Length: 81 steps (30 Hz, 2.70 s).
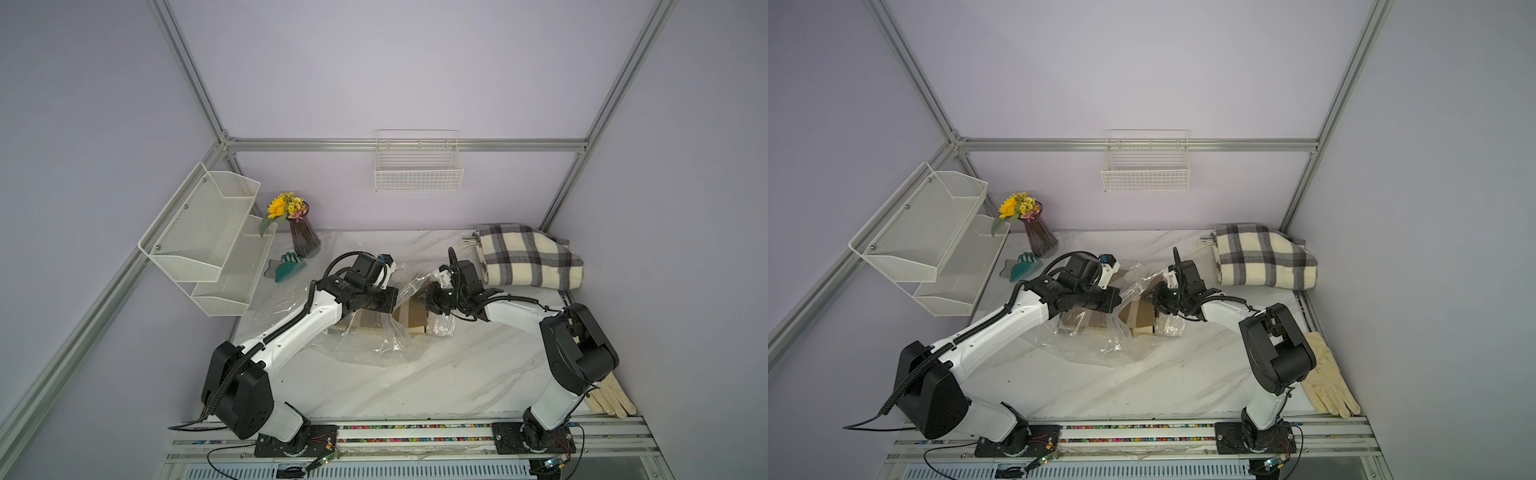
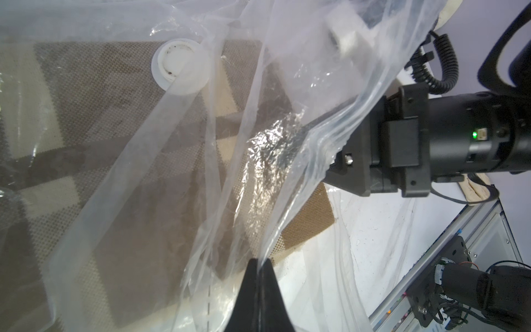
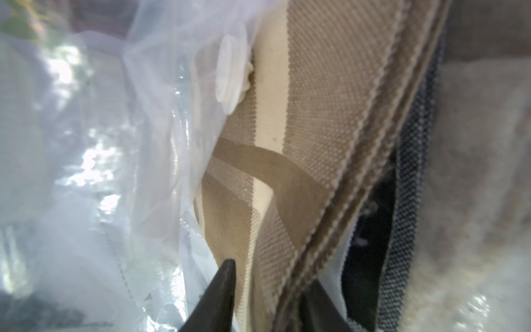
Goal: Take the scarf out of the vacuum bag
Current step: Take out the scarf from the vacuum bag.
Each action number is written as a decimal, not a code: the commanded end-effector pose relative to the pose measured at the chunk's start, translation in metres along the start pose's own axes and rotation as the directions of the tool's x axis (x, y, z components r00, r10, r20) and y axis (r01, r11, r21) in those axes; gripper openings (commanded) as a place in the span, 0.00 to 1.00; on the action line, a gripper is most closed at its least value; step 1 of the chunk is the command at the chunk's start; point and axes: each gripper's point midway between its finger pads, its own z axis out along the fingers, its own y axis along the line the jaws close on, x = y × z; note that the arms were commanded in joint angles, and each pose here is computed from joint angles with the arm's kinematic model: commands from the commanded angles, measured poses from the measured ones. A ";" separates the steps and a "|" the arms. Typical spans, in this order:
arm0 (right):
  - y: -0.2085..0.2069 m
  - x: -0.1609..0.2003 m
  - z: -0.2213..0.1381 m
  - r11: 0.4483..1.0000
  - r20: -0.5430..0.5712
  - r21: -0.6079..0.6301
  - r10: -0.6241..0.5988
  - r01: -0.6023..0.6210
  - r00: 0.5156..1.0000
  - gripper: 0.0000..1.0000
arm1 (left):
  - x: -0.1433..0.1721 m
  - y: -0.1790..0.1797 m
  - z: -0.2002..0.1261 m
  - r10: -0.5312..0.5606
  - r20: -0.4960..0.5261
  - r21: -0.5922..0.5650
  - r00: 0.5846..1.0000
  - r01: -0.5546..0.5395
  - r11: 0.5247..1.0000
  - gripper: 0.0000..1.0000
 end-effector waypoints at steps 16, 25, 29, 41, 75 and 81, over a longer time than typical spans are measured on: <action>0.020 -0.009 -0.010 0.995 0.065 -0.024 -0.098 0.100 0.993 0.00 | -0.026 -0.015 -0.012 0.027 0.075 0.030 0.997 -0.029 0.999 0.00; 0.079 -0.011 -0.045 0.955 0.155 -0.104 -0.259 0.276 0.953 0.00 | -0.029 -0.014 -0.011 0.012 0.082 0.022 0.997 -0.014 1.000 0.00; 0.087 -0.008 -0.048 0.941 0.153 -0.123 -0.295 0.314 0.943 0.00 | -0.031 -0.014 -0.011 0.005 0.085 0.019 0.996 -0.007 1.000 0.00; 0.103 -0.006 -0.066 0.918 0.176 -0.131 -0.349 0.374 0.920 0.00 | -0.034 -0.014 -0.012 -0.009 0.090 0.016 0.996 0.007 1.000 0.00; 0.060 0.015 -0.026 0.915 0.017 0.135 -0.387 0.381 0.922 0.27 | -0.035 -0.014 -0.009 -0.007 0.090 0.018 0.996 0.006 1.000 0.00; 0.050 0.017 -0.022 0.919 0.012 0.150 -0.369 0.364 0.929 0.00 | -0.035 -0.013 -0.010 -0.004 0.095 0.012 0.995 0.003 1.000 0.00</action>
